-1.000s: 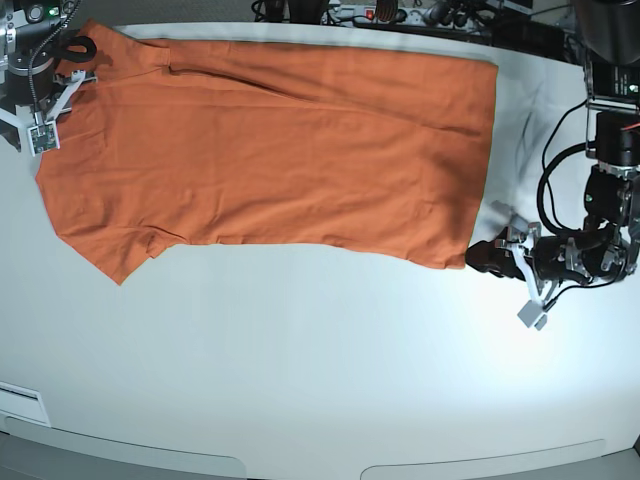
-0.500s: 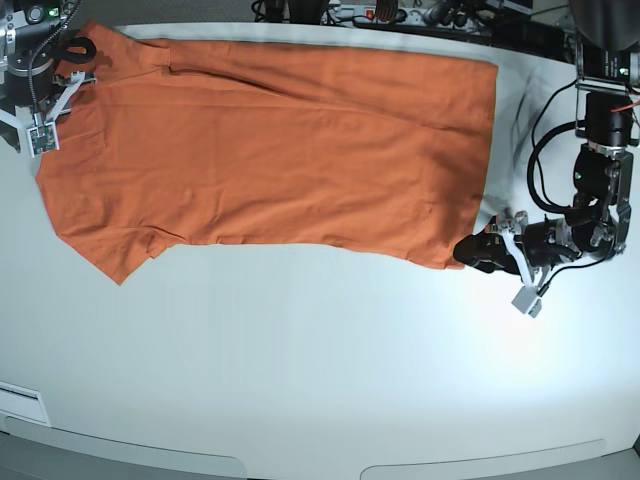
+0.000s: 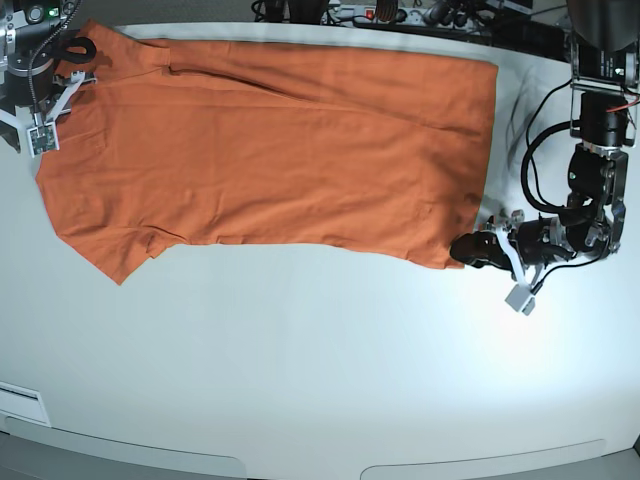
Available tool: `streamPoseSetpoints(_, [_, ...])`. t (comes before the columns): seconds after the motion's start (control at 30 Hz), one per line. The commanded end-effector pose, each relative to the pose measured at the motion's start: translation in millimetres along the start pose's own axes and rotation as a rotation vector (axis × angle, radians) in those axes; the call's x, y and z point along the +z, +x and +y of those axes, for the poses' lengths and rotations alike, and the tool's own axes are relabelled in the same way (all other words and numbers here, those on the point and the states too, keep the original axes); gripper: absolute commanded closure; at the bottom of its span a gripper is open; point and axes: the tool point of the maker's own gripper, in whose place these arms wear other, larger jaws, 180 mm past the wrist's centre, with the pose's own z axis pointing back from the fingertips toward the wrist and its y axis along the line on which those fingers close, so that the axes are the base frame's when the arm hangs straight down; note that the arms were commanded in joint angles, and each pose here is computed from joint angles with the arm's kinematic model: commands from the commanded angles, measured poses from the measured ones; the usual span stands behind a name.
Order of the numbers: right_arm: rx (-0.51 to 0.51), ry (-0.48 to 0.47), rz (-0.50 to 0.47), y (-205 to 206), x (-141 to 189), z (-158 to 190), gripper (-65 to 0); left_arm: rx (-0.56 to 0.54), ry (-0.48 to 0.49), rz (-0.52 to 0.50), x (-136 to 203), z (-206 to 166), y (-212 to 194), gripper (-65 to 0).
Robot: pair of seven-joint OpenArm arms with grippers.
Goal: Fold the T-shirt properly
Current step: 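Move the right gripper to the collar corner and grasp both opposite corners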
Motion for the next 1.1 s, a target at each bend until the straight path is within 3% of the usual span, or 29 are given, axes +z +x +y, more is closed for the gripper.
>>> streamPoseSetpoints(0.0, [0.016,-0.028,-0.041,11,2,-9,-24.4,-0.024,0.012,0.064,4,3,-9,-18.1])
streamPoseSetpoints(0.1, [0.011,-0.029,-0.046,12,2,-9,-24.4,-0.024,-0.001,0.056,4,0,-7,-14.9])
streamPoseSetpoints(0.17, [0.010,-0.030,-0.049,13,2,-9,-24.4,-0.024,0.000,0.057,4,1,-7,-2.8])
streamPoseSetpoints(0.2, [0.008,-0.033,-0.052,14,1,-10,-24.4,-0.021,0.002,0.056,4,1,-7,0.0])
streamPoseSetpoints(0.37, [-0.010,-0.034,-0.078,22,-1,-12,-24.4,-0.006,0.023,0.032,7,5,3,0.0])
streamPoseSetpoints(0.5, [-0.042,0.047,-0.163,40,0,2,-23.9,-0.009,0.029,0.006,11,6,12,0.0])
streamPoseSetpoints(0.7, [-0.113,0.117,-0.269,76,-12,4,-24.0,-0.047,-0.117,-0.074,15,-22,34,0.0])
streamPoseSetpoints(0.83, [-0.165,0.131,-0.284,83,-38,-2,-24.0,-0.054,-0.172,-0.074,16,-32,34,0.0])
streamPoseSetpoints(0.97, [-0.228,0.215,-0.250,79,-78,3,-24.7,-0.025,-0.238,-0.090,19,-43,37,0.0])
streamPoseSetpoints(1.07, [-0.282,0.259,-0.224,78,-108,1,-30.7,-0.012,-0.273,-0.091,20,-49,38,0.0])
